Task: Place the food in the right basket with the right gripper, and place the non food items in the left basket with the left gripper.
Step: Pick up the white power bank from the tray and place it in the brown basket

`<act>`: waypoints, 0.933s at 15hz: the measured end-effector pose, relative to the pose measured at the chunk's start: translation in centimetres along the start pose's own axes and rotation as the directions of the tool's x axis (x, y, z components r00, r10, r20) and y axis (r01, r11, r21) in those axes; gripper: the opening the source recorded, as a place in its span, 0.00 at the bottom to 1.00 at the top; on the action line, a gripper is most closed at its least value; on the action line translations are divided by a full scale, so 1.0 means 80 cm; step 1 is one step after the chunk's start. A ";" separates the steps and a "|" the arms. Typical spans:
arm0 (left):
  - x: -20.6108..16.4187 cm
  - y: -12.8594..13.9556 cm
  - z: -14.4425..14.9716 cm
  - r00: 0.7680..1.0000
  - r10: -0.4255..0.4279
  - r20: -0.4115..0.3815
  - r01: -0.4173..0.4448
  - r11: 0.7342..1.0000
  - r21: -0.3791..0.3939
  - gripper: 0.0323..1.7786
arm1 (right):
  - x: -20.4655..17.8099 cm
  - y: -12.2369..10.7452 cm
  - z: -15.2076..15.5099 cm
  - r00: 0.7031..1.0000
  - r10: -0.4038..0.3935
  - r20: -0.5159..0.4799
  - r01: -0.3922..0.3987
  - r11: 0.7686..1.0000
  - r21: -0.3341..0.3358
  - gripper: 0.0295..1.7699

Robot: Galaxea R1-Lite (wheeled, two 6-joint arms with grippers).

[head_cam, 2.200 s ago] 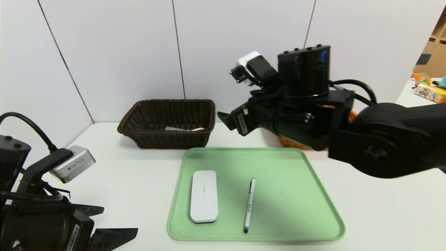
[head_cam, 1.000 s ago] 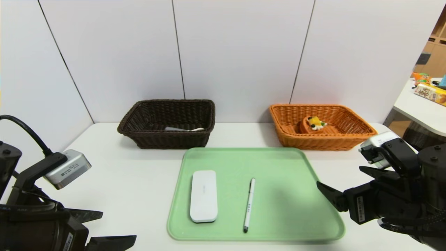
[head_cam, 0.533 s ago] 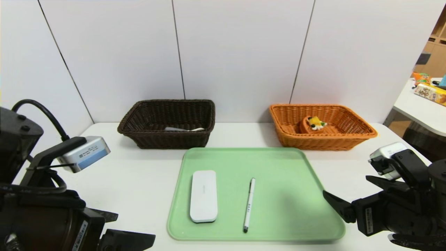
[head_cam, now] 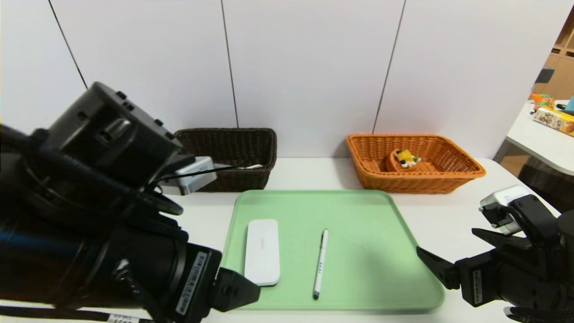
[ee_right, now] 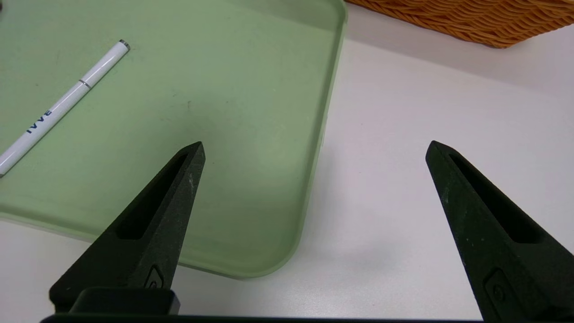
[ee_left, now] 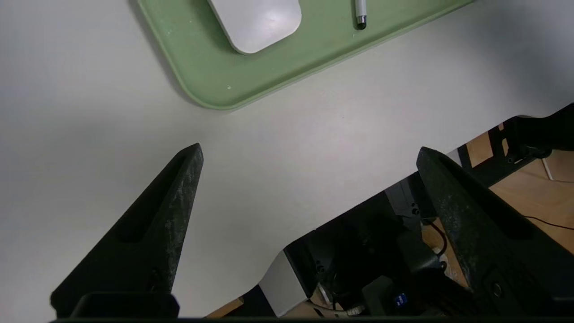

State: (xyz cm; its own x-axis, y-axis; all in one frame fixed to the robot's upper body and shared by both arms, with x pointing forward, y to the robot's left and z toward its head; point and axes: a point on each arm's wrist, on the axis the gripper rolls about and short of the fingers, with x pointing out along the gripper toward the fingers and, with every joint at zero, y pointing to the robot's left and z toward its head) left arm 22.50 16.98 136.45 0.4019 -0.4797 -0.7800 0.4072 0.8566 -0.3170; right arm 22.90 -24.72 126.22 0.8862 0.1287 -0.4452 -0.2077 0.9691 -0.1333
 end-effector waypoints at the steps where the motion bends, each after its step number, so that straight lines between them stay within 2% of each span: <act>1: 0.007 -0.007 0.007 1.000 0.006 -0.015 -0.006 1.000 -0.004 0.95 | -0.001 0.000 -0.001 1.000 0.001 0.000 -0.001 1.000 0.000 0.96; 5: 0.040 -0.025 0.032 0.995 0.053 -0.088 -0.058 0.997 -0.059 0.95 | -0.004 -0.002 -0.005 1.000 0.004 -0.001 -0.004 1.000 0.005 0.96; 8: 0.064 -0.031 0.045 0.990 0.091 -0.110 -0.102 0.990 -0.098 0.95 | -0.006 -0.003 -0.008 1.000 0.005 -0.002 -0.005 1.000 0.005 0.96; 12: 0.097 -0.019 0.063 0.975 0.187 -0.123 -0.203 0.970 -0.132 0.95 | -0.009 -0.004 -0.013 1.000 0.007 -0.005 -0.007 1.000 0.003 0.96; 14: 0.110 -0.014 0.067 0.968 0.209 -0.137 -0.228 0.964 -0.139 0.95 | -0.009 -0.004 -0.014 1.000 0.007 -0.006 -0.007 1.000 0.003 0.96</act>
State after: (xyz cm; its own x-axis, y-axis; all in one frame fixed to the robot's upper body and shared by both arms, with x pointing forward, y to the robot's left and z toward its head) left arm 29.96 10.74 132.81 0.3621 -0.2595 -0.8953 0.1869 0.9612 -0.2030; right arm 21.83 -25.40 125.60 0.8821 0.1343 -0.4514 -0.2126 0.9688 -0.1273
